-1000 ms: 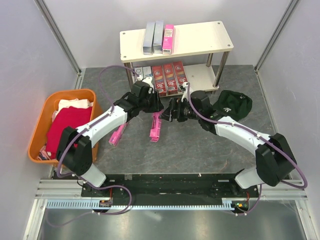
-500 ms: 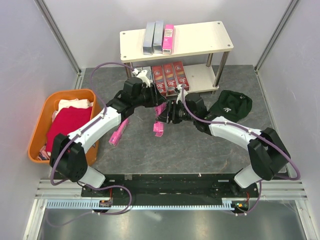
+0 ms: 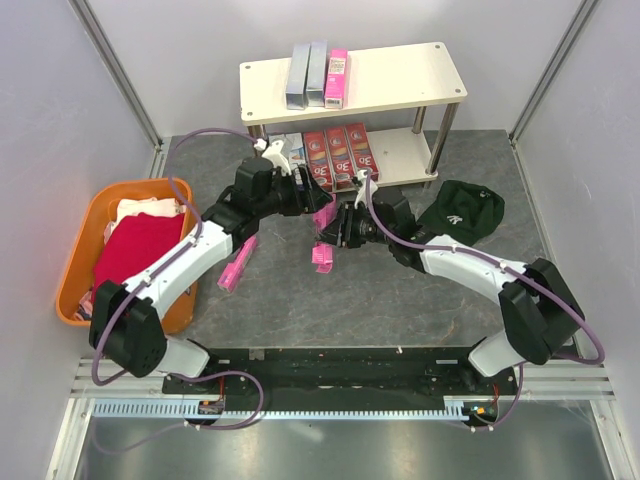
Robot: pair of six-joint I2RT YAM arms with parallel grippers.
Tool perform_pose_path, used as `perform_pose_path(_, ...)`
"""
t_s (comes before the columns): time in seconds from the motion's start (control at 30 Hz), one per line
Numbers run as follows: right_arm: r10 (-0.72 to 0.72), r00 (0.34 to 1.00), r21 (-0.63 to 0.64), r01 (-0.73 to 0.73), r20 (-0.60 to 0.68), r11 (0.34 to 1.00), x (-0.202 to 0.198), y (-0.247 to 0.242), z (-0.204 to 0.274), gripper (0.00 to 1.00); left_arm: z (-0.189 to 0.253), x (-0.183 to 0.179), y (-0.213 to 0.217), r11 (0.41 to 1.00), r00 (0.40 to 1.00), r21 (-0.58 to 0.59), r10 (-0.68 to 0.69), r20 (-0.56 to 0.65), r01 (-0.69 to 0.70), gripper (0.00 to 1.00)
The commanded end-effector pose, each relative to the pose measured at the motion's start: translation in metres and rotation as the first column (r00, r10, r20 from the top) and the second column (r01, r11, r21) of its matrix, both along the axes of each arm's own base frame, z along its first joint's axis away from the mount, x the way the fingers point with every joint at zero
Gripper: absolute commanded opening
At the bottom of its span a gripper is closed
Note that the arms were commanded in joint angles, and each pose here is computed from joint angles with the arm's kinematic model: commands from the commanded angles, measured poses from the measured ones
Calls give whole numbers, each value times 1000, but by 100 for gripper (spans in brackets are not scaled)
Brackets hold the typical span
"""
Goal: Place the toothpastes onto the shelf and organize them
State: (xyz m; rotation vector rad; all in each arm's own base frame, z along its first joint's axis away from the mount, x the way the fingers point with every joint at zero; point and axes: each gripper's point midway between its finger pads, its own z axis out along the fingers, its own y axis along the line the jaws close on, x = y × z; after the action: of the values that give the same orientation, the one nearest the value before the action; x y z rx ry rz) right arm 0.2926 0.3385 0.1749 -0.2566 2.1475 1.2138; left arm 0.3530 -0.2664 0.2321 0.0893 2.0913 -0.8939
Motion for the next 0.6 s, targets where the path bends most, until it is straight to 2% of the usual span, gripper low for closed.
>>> perform_pose_path(0.0,-24,995,34,21,93,999,6,-4,32,22,27,-1,7,999,997,-38,16,75,-13,86)
perform_pose_path(0.17,-21,991,30,17,133,999,6,-6,46,18,35,-2,19,999,991,-5,43,123,-43,95)
perform_pose_path(0.33,-22,984,41,15,179,999,4,-9,64,17,45,-2,35,995,980,20,96,172,-101,97)
perform_pose_path(0.57,-33,964,62,17,264,998,6,-13,98,16,47,-1,63,972,960,114,177,216,-205,98)
